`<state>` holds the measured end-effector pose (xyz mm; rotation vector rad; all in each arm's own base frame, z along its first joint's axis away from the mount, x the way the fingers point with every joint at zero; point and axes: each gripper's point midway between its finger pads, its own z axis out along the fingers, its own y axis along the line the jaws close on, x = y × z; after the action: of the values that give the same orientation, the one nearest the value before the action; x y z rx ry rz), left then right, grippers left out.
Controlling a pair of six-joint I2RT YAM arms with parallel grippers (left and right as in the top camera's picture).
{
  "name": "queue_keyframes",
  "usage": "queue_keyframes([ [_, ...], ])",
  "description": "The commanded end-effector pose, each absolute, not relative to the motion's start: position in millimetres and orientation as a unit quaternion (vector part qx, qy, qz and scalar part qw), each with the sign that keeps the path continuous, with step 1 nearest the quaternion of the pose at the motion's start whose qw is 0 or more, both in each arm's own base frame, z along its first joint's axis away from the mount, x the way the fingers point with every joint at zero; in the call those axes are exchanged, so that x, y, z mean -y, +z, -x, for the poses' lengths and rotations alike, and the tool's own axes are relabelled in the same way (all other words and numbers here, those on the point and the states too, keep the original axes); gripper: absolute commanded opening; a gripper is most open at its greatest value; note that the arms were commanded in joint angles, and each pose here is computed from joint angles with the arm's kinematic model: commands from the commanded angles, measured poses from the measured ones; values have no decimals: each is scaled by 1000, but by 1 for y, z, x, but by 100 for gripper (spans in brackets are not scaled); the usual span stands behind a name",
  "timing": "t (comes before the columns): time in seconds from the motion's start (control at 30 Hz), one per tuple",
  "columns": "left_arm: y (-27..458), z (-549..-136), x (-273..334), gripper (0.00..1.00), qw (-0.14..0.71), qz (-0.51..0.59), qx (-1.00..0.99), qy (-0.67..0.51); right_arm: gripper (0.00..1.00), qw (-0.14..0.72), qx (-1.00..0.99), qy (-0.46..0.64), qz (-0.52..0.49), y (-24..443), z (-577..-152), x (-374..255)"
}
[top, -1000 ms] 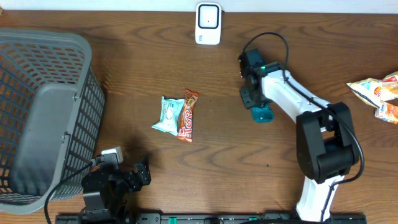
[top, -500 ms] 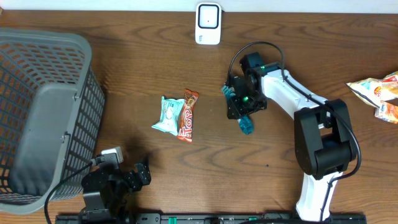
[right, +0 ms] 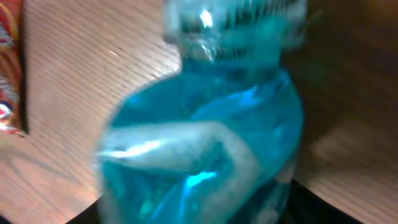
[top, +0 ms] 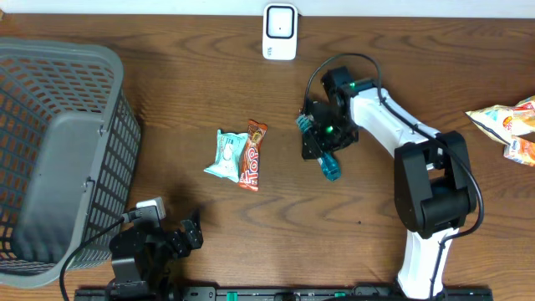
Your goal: Scan the item barcode
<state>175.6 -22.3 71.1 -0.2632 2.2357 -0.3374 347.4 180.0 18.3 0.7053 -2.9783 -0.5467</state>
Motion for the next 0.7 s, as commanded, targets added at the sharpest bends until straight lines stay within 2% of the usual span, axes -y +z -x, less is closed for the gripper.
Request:
queue_keyframes([
  [0.0,57,-164,23,98,387,114,-905,-133,60,-10,960,-165,-224,33,-368,-183],
  [0.5,57,-164,23,98,387,114,-905,-133,64,-35,966,-152,-206,86,-391,-186],
  [0.6,57,-164,23,98,387,114,-905,-133,69,-37,966,-152,-206,100,-391,-186],
  [0.63,57,-164,23,98,387,114,-905,-133,74,-40,966,-152,-206,107,-391,-186],
  [0.67,57,-164,23,98,387,114,-905,-133,83,-42,965,-153,-207,112,-390,-186],
])
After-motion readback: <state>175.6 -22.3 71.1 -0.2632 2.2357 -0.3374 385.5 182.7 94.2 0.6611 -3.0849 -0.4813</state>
